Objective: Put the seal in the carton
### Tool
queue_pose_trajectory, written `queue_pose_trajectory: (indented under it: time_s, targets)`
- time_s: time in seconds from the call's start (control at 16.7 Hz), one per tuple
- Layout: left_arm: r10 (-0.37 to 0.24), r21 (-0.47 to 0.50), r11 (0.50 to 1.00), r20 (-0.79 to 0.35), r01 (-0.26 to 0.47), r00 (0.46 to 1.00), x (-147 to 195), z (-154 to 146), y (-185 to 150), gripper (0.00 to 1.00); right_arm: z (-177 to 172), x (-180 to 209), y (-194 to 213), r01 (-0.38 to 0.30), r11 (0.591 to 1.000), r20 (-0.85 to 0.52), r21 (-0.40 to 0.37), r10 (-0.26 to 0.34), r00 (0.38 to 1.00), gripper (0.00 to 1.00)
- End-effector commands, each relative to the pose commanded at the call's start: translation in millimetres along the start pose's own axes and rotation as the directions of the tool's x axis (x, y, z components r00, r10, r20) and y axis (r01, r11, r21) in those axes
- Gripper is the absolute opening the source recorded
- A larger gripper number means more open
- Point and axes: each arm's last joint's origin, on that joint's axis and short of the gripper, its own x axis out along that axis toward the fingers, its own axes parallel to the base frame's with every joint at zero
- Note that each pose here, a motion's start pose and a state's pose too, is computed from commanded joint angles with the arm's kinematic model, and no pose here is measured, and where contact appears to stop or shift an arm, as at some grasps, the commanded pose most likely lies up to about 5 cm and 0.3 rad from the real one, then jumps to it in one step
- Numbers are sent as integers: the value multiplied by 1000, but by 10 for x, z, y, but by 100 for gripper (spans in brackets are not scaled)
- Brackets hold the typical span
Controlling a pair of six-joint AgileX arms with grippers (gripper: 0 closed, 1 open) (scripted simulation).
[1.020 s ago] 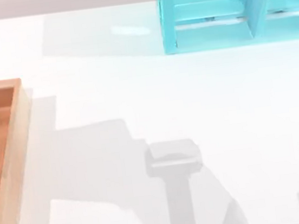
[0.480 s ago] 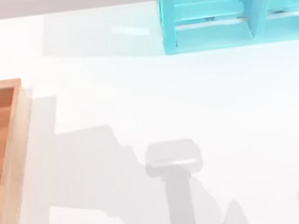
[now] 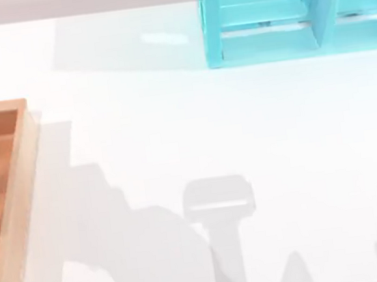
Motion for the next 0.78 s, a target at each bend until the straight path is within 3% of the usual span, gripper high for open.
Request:
queue_pose_trajectory:
  time_s: [0.12,0.78]
  targets:
    - [0,0,1000,0,0,1000,0,0,0,0,0,0,0,0,1000,0,0,0,1000,100]
    - [0,0,1000,0,0,1000,0,0,0,83,0,0,0,0,1000,0,0,0,1000,100]
